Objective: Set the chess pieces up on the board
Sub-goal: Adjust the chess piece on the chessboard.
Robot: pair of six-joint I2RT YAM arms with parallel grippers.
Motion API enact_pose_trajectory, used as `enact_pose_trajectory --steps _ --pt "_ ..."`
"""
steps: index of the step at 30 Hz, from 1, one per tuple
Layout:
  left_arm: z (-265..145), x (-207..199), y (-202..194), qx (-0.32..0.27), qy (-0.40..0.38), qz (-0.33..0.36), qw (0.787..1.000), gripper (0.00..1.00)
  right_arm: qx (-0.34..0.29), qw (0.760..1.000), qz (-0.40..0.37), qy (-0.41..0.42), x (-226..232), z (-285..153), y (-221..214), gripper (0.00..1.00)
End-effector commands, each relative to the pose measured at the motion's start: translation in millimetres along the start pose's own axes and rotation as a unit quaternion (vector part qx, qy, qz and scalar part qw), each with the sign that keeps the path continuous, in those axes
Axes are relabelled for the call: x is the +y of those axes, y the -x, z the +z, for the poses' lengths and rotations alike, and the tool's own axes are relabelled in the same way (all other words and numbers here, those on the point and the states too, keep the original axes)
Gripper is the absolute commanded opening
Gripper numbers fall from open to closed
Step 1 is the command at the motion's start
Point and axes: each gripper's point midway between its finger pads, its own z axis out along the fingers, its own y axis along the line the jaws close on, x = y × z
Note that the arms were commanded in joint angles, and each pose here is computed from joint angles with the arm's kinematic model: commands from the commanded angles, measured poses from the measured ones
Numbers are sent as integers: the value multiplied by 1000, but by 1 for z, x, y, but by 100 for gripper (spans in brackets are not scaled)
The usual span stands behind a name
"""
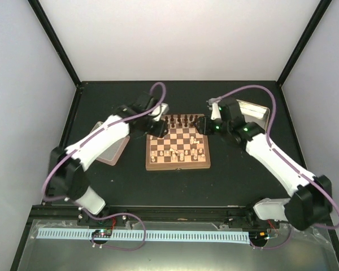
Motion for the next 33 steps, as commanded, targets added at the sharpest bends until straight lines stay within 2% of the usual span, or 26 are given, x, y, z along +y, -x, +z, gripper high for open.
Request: enact_pose_trajectory --steps 1,7,10,15,22,27,33 --pt "-57 30 21 -163 55 -25 985 46 92 992 -70 50 32 26 -11 55" --pt "-127 60 -3 -300 125 -36 945 53 185 974 -132 18 53 74 -28 54" --pt "-158 66 -17 -348 134 -55 926 58 231 960 -156 -4 58 95 -48 53" --pt "-194 70 -33 -410 146 -48 899 67 284 944 -163 -33 52 123 -75 45" --pt "-217 74 -40 -449 154 -58 878 67 351 916 -184 -59 38 139 -106 43" --pt "-219 72 -41 -457 145 -58 876 67 360 911 -187 -75 31 145 -111 39" --pt "-215 72 -42 -451 146 -52 879 67 382 902 -192 -56 37 147 -121 40"
